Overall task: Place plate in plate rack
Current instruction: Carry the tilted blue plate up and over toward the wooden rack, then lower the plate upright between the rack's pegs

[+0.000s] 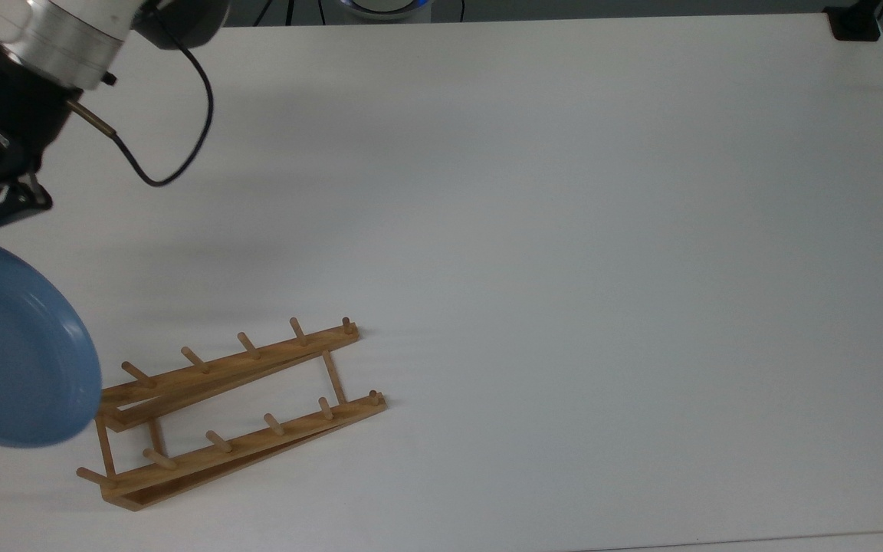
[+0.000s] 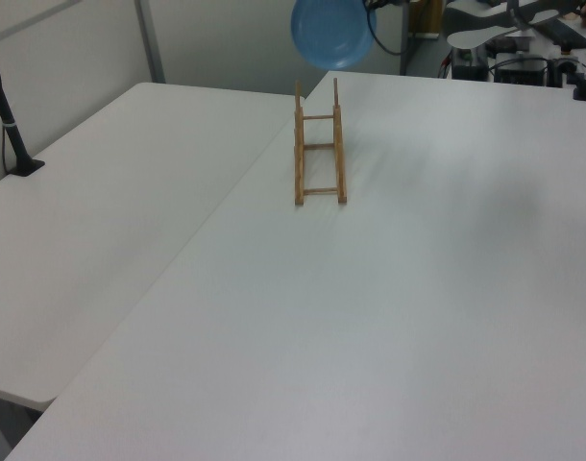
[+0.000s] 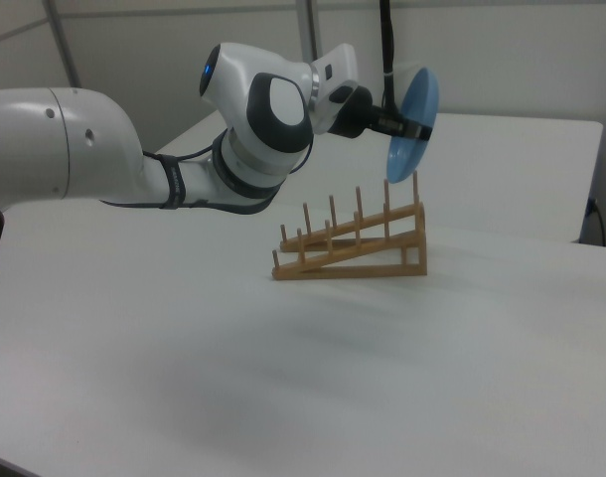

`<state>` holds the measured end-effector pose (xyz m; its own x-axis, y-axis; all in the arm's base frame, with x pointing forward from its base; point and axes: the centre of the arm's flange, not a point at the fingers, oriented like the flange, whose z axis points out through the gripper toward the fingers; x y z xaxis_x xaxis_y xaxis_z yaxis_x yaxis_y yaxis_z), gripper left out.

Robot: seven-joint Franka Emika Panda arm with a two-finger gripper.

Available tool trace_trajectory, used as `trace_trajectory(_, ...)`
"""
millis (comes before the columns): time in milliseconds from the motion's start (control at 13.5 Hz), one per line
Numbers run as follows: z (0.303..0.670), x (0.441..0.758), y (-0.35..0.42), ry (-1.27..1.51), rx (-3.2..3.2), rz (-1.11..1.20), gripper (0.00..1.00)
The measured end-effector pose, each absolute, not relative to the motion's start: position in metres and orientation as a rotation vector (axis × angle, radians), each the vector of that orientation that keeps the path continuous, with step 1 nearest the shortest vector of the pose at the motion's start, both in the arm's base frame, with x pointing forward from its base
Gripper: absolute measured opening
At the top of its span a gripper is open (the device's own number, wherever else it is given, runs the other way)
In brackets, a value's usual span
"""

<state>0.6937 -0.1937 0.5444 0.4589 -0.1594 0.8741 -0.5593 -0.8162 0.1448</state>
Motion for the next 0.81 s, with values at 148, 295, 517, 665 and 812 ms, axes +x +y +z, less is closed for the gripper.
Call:
trace_trajectory(148,0.537,0.702,-0.179,-0.59,2.292,1.324,0.05)
trace_trajectory(295,0.517,0.714,-0.169,-0.576,2.258,1.323,0.05)
trace_trajectory(517,0.499,0.722,-0.166,-0.548,2.208,1.325,0.05)
trace_trajectory(665,0.496,0.722,-0.168,-0.522,2.182,1.301,0.05)
trace_trajectory(812,0.483,0.724,-0.169,-0.475,2.164,1.264,0.05)
